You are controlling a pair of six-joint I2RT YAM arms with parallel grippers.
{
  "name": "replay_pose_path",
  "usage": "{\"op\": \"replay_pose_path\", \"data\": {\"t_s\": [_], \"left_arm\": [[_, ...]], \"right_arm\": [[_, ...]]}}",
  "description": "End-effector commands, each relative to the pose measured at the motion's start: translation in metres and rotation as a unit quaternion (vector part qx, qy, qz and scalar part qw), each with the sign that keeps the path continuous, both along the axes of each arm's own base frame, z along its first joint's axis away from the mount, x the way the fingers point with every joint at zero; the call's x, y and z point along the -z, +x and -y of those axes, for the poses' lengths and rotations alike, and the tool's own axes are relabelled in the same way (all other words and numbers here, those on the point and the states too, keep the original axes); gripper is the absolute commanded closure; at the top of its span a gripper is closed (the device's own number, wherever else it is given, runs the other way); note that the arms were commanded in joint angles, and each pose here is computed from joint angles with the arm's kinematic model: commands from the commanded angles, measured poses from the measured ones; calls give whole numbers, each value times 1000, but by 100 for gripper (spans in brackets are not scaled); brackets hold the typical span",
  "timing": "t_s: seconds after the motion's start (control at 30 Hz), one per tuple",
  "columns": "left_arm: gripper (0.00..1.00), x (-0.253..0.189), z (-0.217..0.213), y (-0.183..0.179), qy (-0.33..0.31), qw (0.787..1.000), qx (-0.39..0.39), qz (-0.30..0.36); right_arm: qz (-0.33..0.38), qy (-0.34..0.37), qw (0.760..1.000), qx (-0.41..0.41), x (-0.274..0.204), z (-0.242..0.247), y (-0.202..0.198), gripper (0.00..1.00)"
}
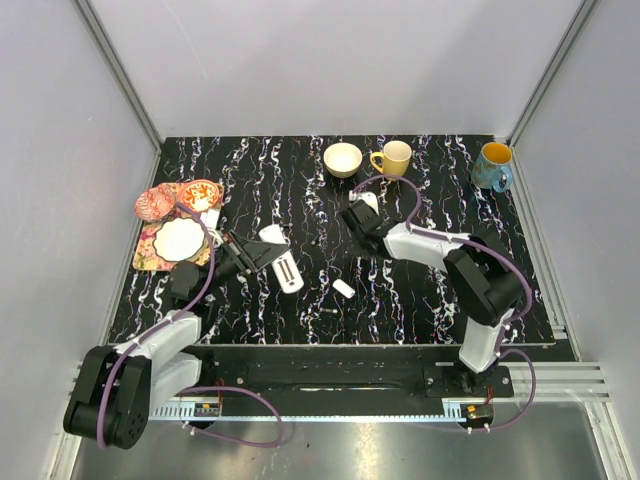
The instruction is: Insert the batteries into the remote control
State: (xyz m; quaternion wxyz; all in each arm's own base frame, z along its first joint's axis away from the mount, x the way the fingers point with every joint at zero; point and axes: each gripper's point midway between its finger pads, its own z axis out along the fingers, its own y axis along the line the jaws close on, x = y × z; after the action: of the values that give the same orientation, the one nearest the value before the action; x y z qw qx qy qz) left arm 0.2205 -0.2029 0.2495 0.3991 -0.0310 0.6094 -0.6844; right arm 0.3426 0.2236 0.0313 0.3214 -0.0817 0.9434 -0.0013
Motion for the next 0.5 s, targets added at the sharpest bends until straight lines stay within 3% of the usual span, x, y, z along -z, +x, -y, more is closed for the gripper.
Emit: {"op": "replay_pose_path", "data": {"t_s": [0.0,0.03,0.13,0.47], "left_arm": [[100,-19,-2,10,12,999,-26,29],[100,-7,-1,16,26,999,-30,-5],[100,-7,1,19,49,998,-28,-14],[100,-20,25,24,16,998,46,-42]], "right_arm": [[-1,-17,1000,13,0,3,20,100],[-6,-23,1000,13,1,4,20,100],[-24,-34,999,13,13,5,18,100],[-55,-40,997,24,33,12,14,100]]}}
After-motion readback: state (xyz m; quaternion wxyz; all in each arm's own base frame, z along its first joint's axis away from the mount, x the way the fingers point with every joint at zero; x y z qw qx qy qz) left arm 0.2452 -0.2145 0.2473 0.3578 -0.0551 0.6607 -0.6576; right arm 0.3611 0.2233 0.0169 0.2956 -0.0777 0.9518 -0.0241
